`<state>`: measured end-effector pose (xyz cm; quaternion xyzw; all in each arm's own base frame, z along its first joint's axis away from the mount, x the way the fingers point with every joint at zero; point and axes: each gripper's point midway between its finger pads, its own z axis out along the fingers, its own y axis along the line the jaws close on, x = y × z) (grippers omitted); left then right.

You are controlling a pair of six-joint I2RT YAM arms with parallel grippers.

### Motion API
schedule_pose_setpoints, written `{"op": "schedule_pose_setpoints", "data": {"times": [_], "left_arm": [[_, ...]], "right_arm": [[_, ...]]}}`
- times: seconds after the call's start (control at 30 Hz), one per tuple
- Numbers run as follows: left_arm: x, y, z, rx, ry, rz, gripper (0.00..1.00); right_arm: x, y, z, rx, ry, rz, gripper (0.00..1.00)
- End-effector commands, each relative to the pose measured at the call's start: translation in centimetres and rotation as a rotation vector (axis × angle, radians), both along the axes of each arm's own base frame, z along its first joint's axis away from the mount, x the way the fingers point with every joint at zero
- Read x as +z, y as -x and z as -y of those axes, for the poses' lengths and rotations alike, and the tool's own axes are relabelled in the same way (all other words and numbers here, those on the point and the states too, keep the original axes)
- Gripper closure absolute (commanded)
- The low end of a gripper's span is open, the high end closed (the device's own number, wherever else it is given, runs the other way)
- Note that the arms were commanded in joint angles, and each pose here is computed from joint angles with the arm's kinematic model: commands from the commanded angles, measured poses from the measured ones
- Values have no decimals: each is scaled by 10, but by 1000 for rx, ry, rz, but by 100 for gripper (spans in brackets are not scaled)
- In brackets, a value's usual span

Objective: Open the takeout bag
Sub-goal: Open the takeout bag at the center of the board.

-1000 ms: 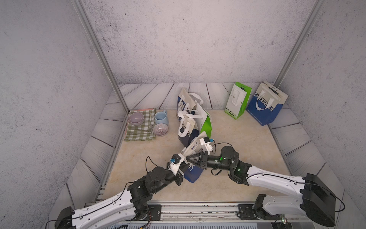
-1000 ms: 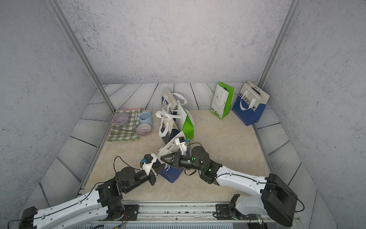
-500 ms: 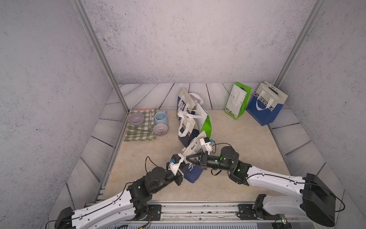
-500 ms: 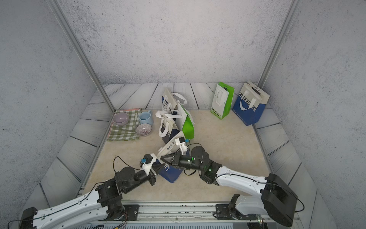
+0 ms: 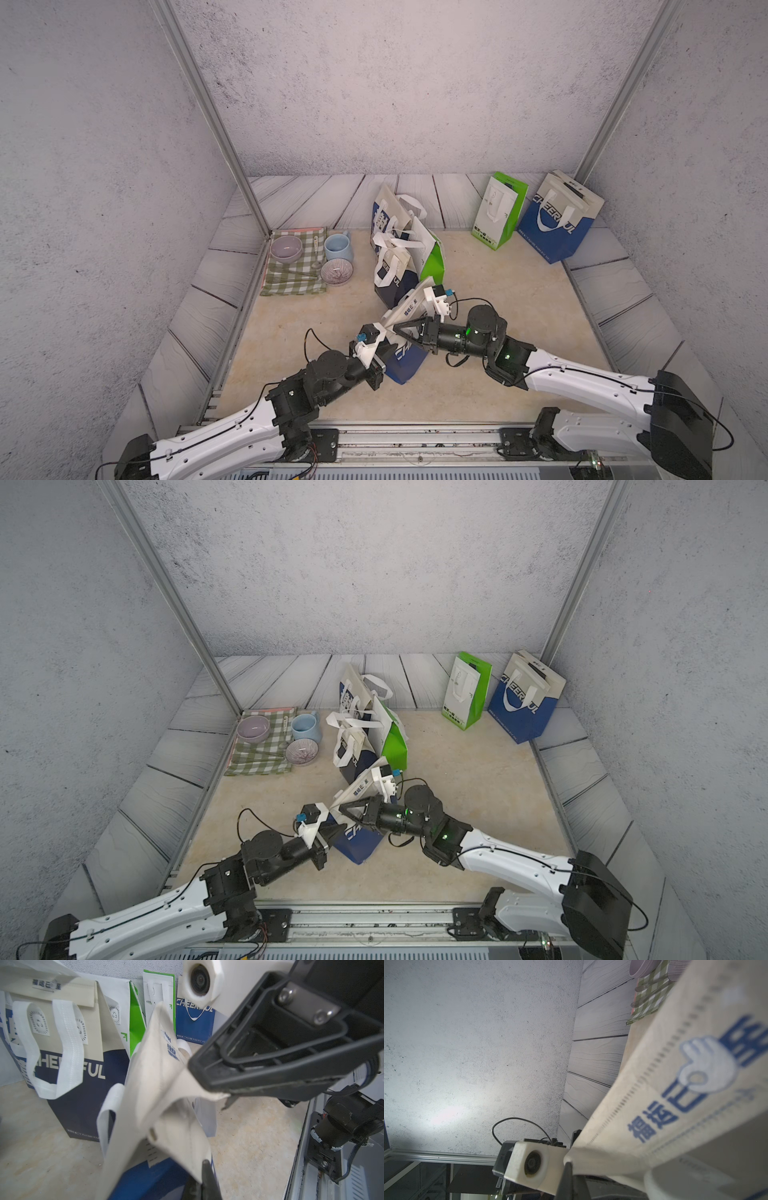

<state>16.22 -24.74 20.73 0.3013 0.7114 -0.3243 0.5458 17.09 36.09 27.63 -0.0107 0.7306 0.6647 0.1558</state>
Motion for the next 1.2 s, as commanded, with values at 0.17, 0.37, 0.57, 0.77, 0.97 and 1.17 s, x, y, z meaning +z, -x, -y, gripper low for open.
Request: {"op": "schedule_pose_setpoints", "data": {"times": [0.17,0.37,0.57,0.77,0.97,1.17], "left_arm": [[-1,1,0,-10,0,9,100],[-1,1,0,-12,-2,8,100],[-1,2,0,-12,-1,7,100],[0,2,1,-17,0,7,100],[-2,2,0,-17,-1,3,100],[-1,3,1,-19,-1,6,100]], "right_arm": [[43,1,3,-8,-31,127,100],[47,2,4,-5,-2,160,100],[51,1,5,-6,30,197,100],[47,-2,6,-17,73,220,100],[58,-3,5,-18,75,254,100],[61,-4,4,-21,79,250,100]]}}
